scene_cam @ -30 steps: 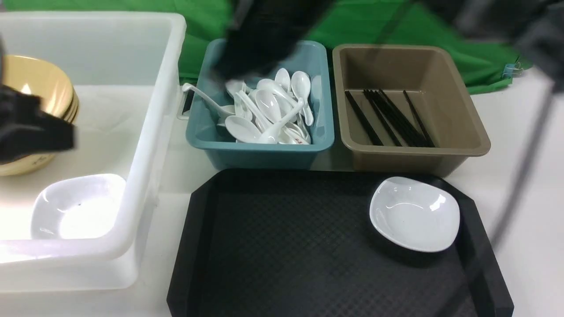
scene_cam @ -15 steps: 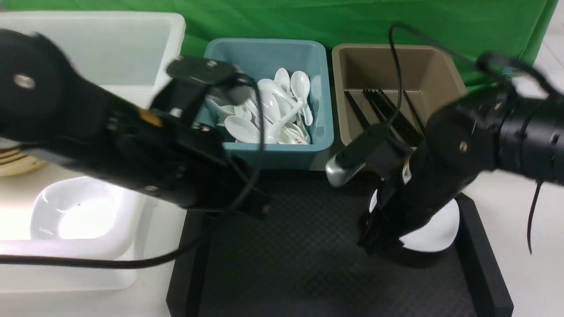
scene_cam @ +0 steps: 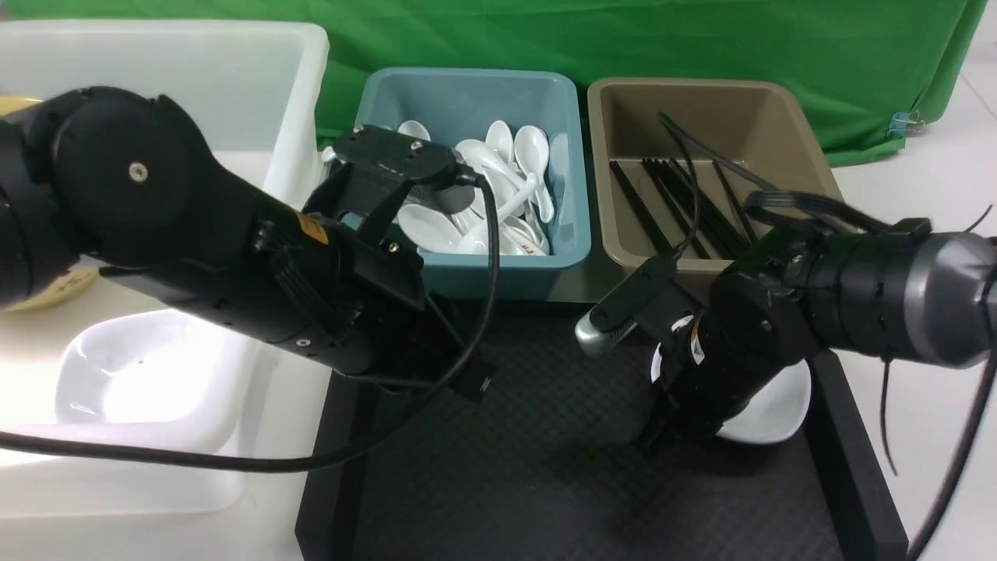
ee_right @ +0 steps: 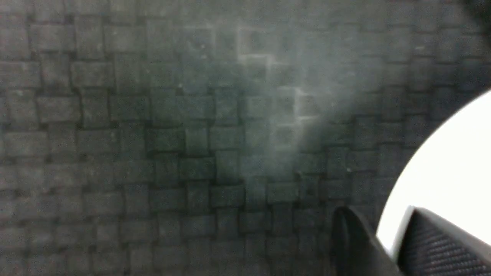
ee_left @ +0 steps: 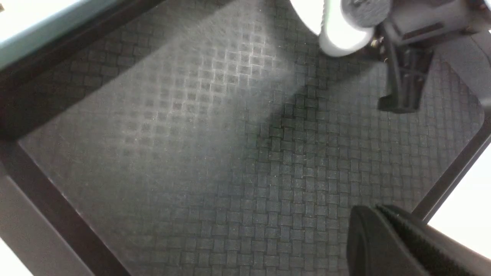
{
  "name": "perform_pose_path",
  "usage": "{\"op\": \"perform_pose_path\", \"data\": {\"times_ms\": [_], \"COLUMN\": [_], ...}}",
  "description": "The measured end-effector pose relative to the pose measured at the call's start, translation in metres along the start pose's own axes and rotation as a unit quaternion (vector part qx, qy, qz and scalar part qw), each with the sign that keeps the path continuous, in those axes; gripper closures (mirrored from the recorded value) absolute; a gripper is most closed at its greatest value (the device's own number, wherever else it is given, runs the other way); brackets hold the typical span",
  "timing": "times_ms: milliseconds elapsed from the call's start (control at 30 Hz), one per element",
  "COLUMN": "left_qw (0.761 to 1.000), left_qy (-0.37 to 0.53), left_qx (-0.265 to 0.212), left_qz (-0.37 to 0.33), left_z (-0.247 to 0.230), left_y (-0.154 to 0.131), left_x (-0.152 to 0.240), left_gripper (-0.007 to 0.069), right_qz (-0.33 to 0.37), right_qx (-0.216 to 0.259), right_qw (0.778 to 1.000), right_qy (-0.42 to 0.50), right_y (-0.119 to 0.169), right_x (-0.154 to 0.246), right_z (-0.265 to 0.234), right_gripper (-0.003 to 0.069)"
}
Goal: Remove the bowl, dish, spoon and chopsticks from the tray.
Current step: Use the right arm to grab the plate, then use the right arm to put the plate into the large storage box on the left
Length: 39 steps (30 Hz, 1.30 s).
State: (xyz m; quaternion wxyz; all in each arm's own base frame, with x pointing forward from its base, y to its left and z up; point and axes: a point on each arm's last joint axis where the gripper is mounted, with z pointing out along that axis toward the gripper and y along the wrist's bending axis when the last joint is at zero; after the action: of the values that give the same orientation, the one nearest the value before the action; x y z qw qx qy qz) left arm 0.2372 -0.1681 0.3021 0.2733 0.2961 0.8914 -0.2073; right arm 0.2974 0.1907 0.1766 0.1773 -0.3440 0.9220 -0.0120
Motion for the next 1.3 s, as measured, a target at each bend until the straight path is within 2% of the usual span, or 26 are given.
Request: {"op": "perform_pose_path", "data": {"times_ms": [133, 167, 300, 433, 533, 567, 600, 633, 700, 733, 800, 900, 967, 1067, 1267, 1300], "left_qw": [1.0, 1.0, 0.997, 0.99, 0.979, 0.97, 0.967, 0.955, 0.928, 0.924, 0.899, 0.877, 0.87, 0.868, 0.874, 0.875], "left_qy": [0.001, -0.003, -0.038, -0.069, -0.088, -0.099, -0.102, -0.115, -0.139, -0.143, -0.16, -0.171, -0.175, -0.178, -0.183, -0.185], "left_qx": [-0.015, -0.025, -0.055, -0.094, -0.138, -0.165, -0.174, -0.203, -0.257, -0.264, -0.301, -0.327, -0.332, -0.329, -0.316, -0.312], "left_qz": [-0.013, -0.019, -0.046, -0.081, -0.124, -0.147, -0.155, -0.181, -0.23, -0.238, -0.275, -0.308, -0.32, -0.327, -0.322, -0.32], "left_z": [-0.006, -0.012, -0.047, -0.089, -0.124, -0.143, -0.147, -0.167, -0.202, -0.206, -0.23, -0.245, -0.25, -0.253, -0.252, -0.252], "left_y": [0.002, 0.004, 0.018, 0.042, 0.066, 0.077, 0.081, 0.09, 0.1, 0.1, 0.1, 0.1, 0.097, 0.092, 0.09, 0.089], "left_x": [-0.005, -0.009, -0.026, -0.033, -0.024, -0.015, -0.013, -0.002, 0.019, 0.022, 0.038, 0.05, 0.055, 0.058, 0.056, 0.056], "left_gripper": [0.0624, 0.0624, 0.0624, 0.0624, 0.0624, 0.0624, 0.0624, 0.0624, 0.0624, 0.0624, 0.0624, 0.0624, 0.0624, 0.0624, 0.0624, 0.0624], "right_qz": [0.014, 0.019, 0.015, -0.01, -0.031, -0.055, -0.057, -0.082, -0.125, -0.131, -0.16, -0.182, -0.198, -0.219, -0.224, -0.223], "right_qx": [-0.011, -0.02, -0.069, -0.132, -0.195, -0.222, -0.229, -0.25, -0.28, -0.284, -0.304, -0.319, -0.32, -0.289, -0.245, -0.241], "right_qw": [1.0, 0.999, 0.991, 0.966, 0.937, 0.921, 0.917, 0.904, 0.885, 0.882, 0.869, 0.859, 0.857, 0.866, 0.889, 0.894], "right_qy": [-0.008, -0.024, -0.114, -0.221, -0.289, -0.314, -0.323, -0.338, -0.352, -0.353, -0.357, -0.357, -0.352, -0.345, -0.316, -0.306], "right_y": [0.003, 0.006, 0.018, 0.025, 0.034, 0.043, 0.044, 0.057, 0.091, 0.096, 0.129, 0.161, 0.183, 0.209, 0.222, 0.223], "right_x": [0.001, 0.0, -0.017, -0.047, -0.075, -0.091, -0.094, -0.109, -0.136, -0.14, -0.16, -0.178, -0.187, -0.199, -0.205, -0.204], "right_z": [-0.028, -0.05, -0.116, -0.171, -0.201, -0.211, -0.216, -0.221, -0.22, -0.219, -0.207, -0.186, -0.165, -0.128, -0.077, -0.066], "right_gripper": [0.0592, 0.0621, 0.0631, 0.0631, 0.0631, 0.0631, 0.0631, 0.0631, 0.0631, 0.0631, 0.0631, 0.0631, 0.0631, 0.0631, 0.0625, 0.0599]}}
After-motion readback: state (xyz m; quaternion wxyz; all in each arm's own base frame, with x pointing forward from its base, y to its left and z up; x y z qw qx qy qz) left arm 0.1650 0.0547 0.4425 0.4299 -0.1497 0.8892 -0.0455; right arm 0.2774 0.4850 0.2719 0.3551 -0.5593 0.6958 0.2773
